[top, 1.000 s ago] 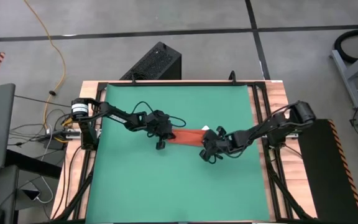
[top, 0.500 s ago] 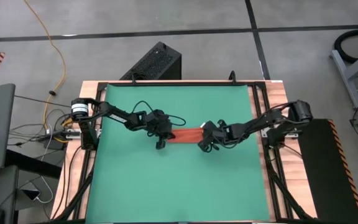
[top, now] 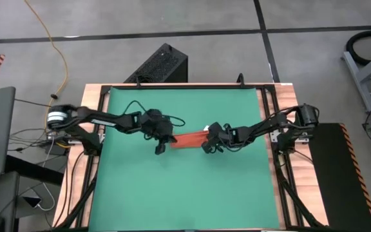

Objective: Roll towel into tight, uniform cylinder
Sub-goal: Roll the orange towel

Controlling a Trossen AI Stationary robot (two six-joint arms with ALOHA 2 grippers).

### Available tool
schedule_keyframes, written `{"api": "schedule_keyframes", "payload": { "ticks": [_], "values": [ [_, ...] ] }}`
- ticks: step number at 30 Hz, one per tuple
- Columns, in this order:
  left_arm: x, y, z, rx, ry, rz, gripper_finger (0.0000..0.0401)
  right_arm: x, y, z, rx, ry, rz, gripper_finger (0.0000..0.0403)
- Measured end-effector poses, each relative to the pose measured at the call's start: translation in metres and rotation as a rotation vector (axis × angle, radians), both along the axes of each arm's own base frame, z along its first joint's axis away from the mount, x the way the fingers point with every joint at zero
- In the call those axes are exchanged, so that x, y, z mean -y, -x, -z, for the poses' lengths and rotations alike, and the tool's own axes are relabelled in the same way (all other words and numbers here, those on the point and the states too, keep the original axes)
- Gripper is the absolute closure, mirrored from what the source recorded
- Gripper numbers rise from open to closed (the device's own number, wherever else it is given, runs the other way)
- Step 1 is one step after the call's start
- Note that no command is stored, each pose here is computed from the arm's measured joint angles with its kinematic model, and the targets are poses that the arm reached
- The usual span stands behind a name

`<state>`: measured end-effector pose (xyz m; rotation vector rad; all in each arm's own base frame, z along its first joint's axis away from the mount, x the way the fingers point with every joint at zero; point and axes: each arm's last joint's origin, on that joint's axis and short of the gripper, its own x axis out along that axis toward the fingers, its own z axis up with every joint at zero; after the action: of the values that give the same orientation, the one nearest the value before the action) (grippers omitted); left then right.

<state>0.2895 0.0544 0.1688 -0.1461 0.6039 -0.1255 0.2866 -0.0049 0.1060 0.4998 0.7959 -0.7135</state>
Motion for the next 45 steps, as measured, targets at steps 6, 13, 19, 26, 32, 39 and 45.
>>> {"api": "schedule_keyframes", "payload": {
  "ticks": [6,13,19,26,32,39,45],
  "values": [
    [0.031,-0.003,-0.021,0.249,-0.095,-0.036,0.0401,0.002,-0.002,-0.001,0.062,-0.049,0.068,0.0331],
    [0.056,-0.014,0.021,0.159,-0.248,-0.111,0.0401,0.005,-0.005,-0.002,0.099,-0.06,0.083,0.0331],
    [0.05,-0.022,0.048,0.109,-0.277,-0.179,0.0401,0.005,-0.007,-0.003,0.115,-0.053,0.068,0.0331],
    [0.031,-0.019,0.06,0.045,-0.295,-0.267,0.0401,0.004,-0.007,-0.004,0.123,-0.052,0.066,0.0331],
    [0.019,-0.016,0.063,-0.005,-0.266,-0.316,0.0401,0.004,-0.007,-0.003,0.12,-0.052,0.065,0.0331],
    [0.016,-0.014,0.066,-0.045,-0.218,-0.299,0.0401,-0.001,-0.008,-0.02,0.179,0.07,0.012,0.0331],
    [0.016,-0.013,0.067,-0.055,-0.214,-0.297,0.0401,-0.007,-0.007,-0.056,0.278,0.282,0.009,0.0331]
  ]
}}
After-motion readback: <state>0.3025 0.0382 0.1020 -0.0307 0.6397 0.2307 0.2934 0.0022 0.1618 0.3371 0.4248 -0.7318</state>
